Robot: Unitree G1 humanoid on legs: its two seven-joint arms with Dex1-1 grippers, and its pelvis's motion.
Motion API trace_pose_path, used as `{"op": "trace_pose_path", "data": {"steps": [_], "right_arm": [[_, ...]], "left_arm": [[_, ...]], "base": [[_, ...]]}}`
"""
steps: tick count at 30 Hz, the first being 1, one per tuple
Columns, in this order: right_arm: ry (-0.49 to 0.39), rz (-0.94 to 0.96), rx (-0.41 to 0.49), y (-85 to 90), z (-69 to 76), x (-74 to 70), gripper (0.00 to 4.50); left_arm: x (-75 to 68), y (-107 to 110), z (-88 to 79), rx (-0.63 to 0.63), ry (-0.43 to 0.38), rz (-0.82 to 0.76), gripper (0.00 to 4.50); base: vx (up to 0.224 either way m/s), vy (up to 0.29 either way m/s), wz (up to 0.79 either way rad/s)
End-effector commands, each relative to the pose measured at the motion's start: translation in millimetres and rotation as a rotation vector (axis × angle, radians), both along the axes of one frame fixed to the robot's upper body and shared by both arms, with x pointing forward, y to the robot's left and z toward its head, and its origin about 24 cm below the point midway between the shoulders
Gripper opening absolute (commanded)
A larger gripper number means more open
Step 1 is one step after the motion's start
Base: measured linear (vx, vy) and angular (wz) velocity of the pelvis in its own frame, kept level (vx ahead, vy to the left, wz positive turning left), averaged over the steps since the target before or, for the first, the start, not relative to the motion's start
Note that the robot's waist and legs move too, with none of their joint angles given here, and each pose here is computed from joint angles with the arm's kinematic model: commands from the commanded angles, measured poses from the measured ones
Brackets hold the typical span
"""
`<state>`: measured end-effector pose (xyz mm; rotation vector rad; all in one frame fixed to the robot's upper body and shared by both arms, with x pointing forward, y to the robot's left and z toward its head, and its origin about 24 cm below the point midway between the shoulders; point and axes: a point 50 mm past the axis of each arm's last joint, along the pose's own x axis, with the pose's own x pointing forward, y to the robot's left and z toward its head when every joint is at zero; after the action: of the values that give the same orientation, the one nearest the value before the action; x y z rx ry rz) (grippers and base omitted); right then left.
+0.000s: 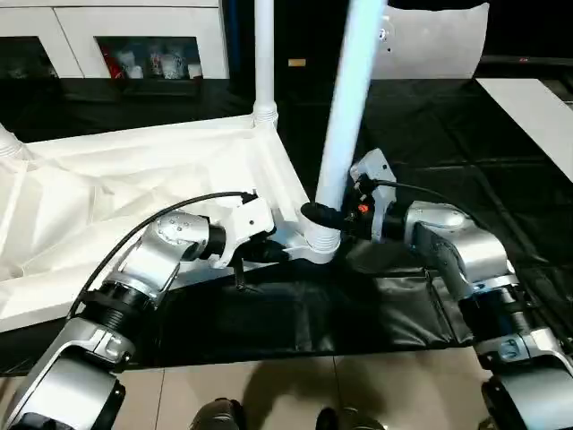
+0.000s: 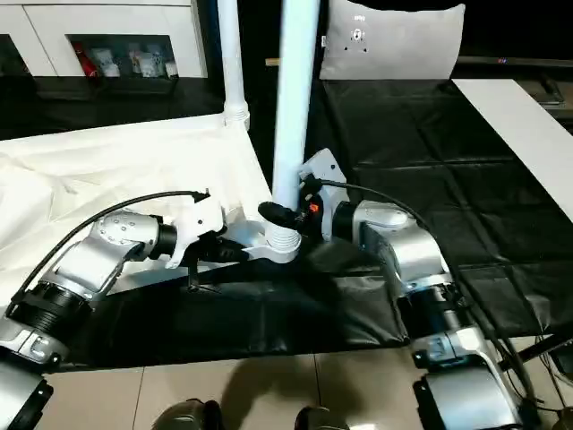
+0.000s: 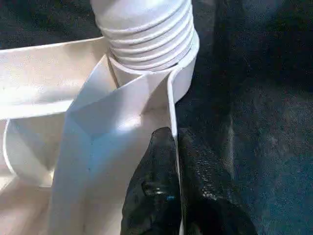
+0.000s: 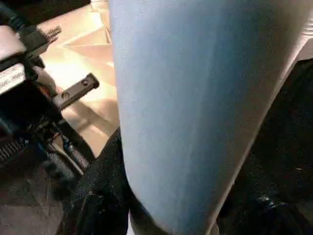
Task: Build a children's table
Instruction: Insert table leg to table base
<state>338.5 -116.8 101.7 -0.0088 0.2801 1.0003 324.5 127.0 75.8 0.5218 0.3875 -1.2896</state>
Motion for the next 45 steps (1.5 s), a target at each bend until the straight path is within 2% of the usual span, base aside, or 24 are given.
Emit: {"op": "trace_pose_path", "data": {"steps": [1,7,12,17,19,20,21,22,25,33,39,45], "right_arm": [[0.08,-0.055,0.0,-8.4,-15.7,0.6,1.88],[0.14,-0.142,0.117,-24.8,-27.7,-6.0,1.88],[0.131,-0.155,0.181,-31.1,-32.8,-18.9,1.88],[0.094,-0.157,0.189,-32.7,-34.2,-28.3,1.88],[0.061,-0.152,0.137,-33.4,-36.9,-33.1,1.88],[0.036,-0.146,0.071,-33.8,-39.6,-34.3,1.88],[0.032,-0.143,0.059,-33.7,-40.2,-34.6,1.88],[0.006,-0.114,-0.039,-32.8,-44.8,-36.3,1.88],[-0.01,-0.077,-0.117,-30.8,-48.1,-37.8,1.88],[0.025,0.029,-0.202,-24.5,-57.2,-42.4,1.88],[0.064,0.061,-0.205,-21.4,-64.1,-42.2,1.88],[0.077,0.068,-0.189,-15.0,-63.6,-37.6,1.88]], "left_arm": [[-5.8,-10.0,0.7,0.017,0.01,-0.116,0.0],[2.6,-7.0,3.4,-0.017,-0.02,-0.04,0.0],[6.9,-5.8,4.9,-0.057,-0.025,0.006,0.0],[8.2,-4.5,4.6,-0.063,-0.029,0.019,0.0],[8.5,-3.8,3.8,-0.059,-0.029,0.02,0.0],[8.6,-3.9,3.6,-0.059,-0.028,0.018,0.0],[8.6,-3.9,3.5,-0.058,-0.028,0.017,0.0],[8.3,-4.4,3.0,-0.045,-0.029,0.005,0.0],[8.3,-5.0,2.5,-0.025,-0.036,-0.01,0.0],[8.4,-4.1,5.1,-0.005,-0.049,-0.039,0.0],[12.0,-5.4,13.1,0.013,-0.061,-0.104,0.0],[20.0,-2.5,21.4,0.036,-0.07,-0.127,0.0]], "base": [[0.0,0.0,0.0],[0.0,0.0,0.0],[0.0,0.0,0.0],[0.0,0.0,0.0],[0.0,0.0,0.0],[0.0,0.0,0.0],[0.0,0.0,0.0],[0.0,0.0,0.0],[0.0,0.0,0.0],[0.0,0.0,0.0],[0.0,0.0,0.0],[0.0,0.0,0.0]]}}
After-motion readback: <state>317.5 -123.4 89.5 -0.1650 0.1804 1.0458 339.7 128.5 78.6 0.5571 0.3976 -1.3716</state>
